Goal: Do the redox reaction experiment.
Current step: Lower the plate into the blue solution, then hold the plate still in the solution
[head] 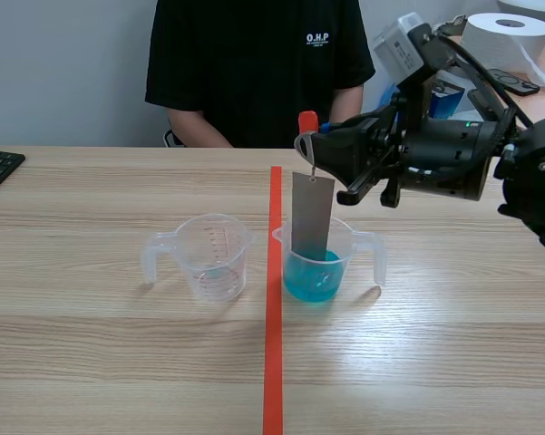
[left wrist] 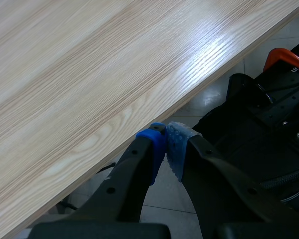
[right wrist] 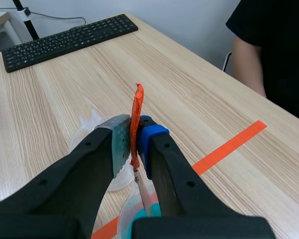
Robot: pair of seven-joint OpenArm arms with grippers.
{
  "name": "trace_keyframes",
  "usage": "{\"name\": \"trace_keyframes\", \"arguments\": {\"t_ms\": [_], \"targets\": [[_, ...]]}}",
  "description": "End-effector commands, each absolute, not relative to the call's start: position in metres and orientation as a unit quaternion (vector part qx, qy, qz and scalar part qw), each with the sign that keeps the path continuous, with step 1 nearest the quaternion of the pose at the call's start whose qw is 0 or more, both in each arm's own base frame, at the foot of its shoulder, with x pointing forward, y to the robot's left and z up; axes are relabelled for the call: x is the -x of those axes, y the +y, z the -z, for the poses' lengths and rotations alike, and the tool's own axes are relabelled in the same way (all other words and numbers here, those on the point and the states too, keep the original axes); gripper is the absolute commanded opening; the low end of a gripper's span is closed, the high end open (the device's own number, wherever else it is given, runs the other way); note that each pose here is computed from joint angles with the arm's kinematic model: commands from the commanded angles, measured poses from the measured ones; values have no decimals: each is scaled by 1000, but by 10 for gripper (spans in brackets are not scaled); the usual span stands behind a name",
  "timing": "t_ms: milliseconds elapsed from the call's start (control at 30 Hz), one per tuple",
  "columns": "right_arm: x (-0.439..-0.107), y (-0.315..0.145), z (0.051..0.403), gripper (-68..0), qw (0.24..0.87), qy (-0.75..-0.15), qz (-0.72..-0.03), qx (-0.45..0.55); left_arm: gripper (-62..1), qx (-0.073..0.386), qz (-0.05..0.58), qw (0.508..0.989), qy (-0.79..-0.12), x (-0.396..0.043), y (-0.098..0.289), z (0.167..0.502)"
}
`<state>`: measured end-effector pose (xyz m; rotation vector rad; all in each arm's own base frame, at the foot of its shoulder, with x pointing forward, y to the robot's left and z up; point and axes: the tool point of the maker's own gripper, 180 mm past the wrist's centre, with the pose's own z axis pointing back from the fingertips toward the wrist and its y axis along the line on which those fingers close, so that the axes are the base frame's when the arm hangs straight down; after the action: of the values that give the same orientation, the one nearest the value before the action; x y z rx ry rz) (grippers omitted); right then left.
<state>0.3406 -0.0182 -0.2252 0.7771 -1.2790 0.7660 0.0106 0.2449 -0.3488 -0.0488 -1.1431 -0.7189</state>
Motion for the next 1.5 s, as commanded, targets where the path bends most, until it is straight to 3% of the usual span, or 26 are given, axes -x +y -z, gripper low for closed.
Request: {"name": "trace_keyframes", "arguments": {"t_ms": [0,367,1467], "targets": [[-345,-18,215,-660,653,-580,-344,-345,-570,21,335,776,-534,-13,248,344],[-341,-19,249,-660,663,-566,-363,-328,-570,21,335,776,-534,-13,248,344],[-341,-20,252,-660,666,-563,-370,-321,-570,20,335,775,-535,-13,248,344]]}}
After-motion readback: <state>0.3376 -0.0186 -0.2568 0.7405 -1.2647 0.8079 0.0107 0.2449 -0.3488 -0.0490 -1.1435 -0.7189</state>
